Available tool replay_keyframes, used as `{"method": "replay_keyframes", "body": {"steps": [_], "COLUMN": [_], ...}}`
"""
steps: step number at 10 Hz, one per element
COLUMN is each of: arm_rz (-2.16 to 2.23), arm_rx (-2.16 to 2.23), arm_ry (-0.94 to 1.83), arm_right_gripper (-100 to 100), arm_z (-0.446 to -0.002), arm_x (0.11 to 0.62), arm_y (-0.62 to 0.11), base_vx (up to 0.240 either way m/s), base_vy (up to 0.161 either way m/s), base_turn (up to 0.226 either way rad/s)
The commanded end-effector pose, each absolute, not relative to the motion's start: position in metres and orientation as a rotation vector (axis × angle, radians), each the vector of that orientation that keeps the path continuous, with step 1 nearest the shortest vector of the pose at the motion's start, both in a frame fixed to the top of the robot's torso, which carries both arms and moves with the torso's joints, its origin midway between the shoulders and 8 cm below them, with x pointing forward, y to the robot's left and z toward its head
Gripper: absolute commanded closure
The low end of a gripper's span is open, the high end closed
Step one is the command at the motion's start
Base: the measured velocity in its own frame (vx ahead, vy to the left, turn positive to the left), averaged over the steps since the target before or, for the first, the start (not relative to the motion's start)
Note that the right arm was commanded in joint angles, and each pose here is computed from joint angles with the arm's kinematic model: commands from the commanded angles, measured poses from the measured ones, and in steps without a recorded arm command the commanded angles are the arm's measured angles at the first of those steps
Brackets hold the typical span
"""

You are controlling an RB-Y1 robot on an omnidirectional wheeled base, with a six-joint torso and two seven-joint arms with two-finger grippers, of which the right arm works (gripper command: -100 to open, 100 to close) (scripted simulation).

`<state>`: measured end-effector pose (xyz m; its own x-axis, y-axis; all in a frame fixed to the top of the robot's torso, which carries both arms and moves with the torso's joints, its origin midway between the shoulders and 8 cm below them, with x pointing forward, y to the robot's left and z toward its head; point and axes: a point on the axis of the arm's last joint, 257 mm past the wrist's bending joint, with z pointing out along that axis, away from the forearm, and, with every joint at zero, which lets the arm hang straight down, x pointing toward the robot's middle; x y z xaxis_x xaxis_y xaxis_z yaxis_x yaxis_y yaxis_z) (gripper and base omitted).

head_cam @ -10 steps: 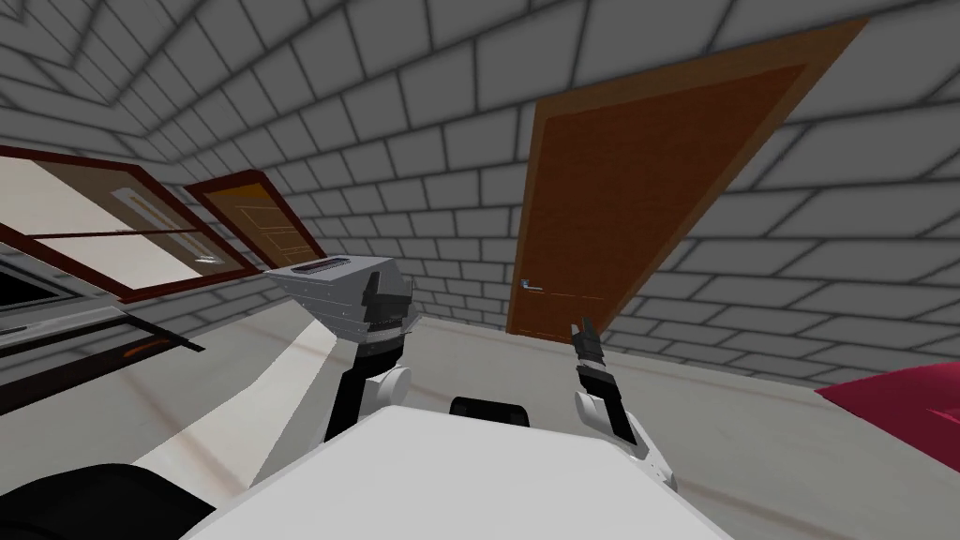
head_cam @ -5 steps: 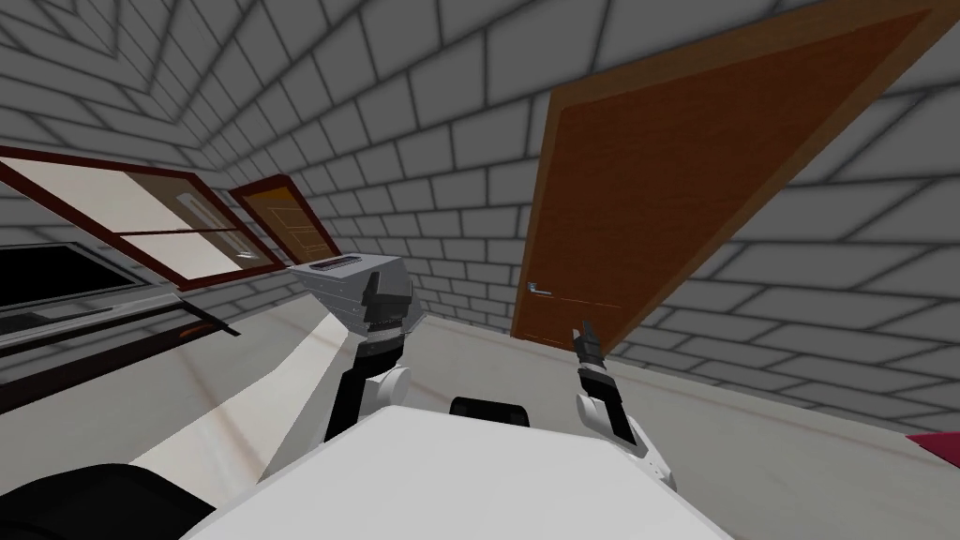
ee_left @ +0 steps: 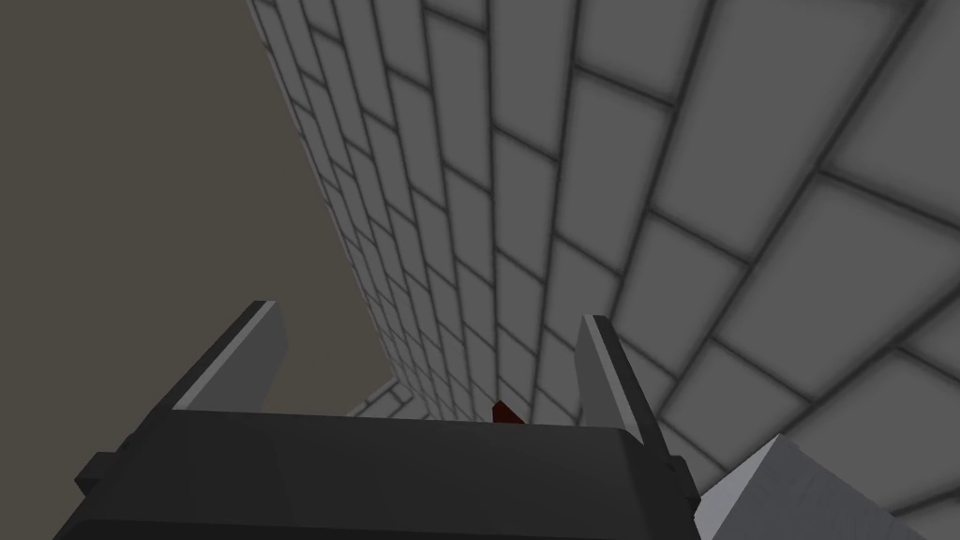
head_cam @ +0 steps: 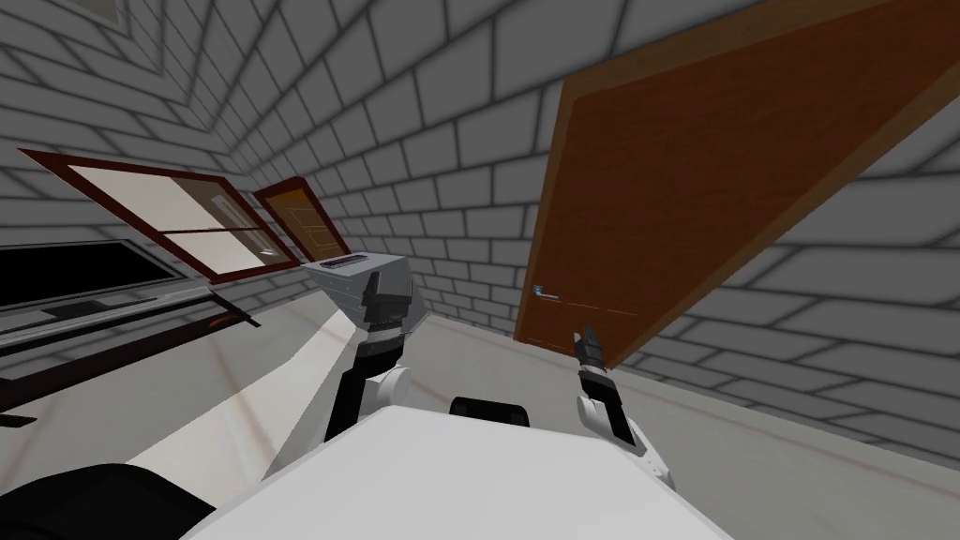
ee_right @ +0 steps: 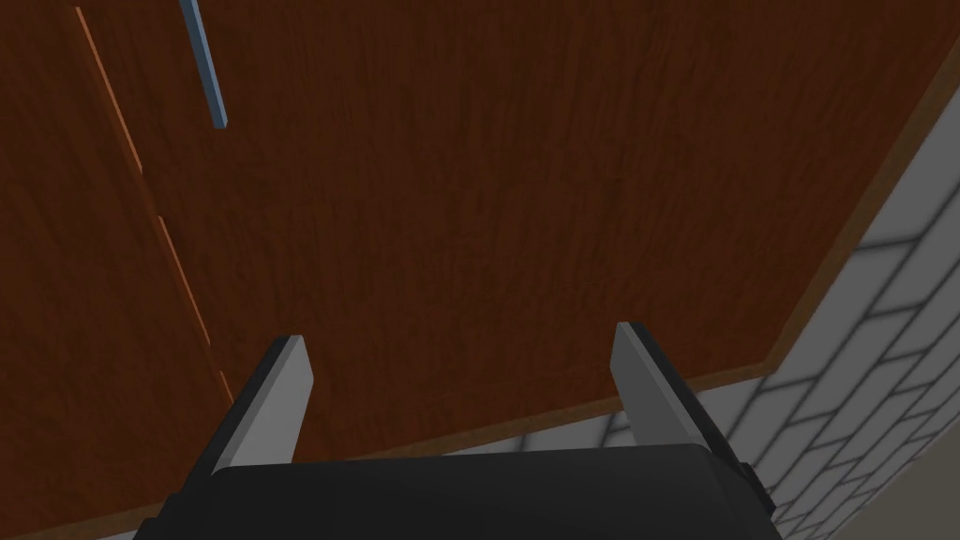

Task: Pull the door open

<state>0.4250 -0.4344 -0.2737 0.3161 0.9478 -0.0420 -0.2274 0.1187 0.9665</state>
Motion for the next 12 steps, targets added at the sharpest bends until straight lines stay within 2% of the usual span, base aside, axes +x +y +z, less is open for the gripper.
{"method": "replay_keyframes", "body": {"steps": [1,3,6,12], "arm_rz": [1.014,0.995,0.979,0.926], "arm_rx": [1.127,1.159,1.186,1.272], "arm_ry": [0.845,0.844,0.849,0.851], "arm_right_gripper": [-100,-100,-100,-100], "arm_z": [-0.285,-0.298,-0.31,-0.345], "arm_x": [0.425,0.424,0.421,0.413], "arm_y": [-0.441,-0.45,-0.455,-0.475], "base_vx": [0.048,0.086,0.06,0.072], "base_vy": [-0.006,-0.024,-0.021,-0.032], "base_turn": [0.107,0.192,0.074,0.133]}}
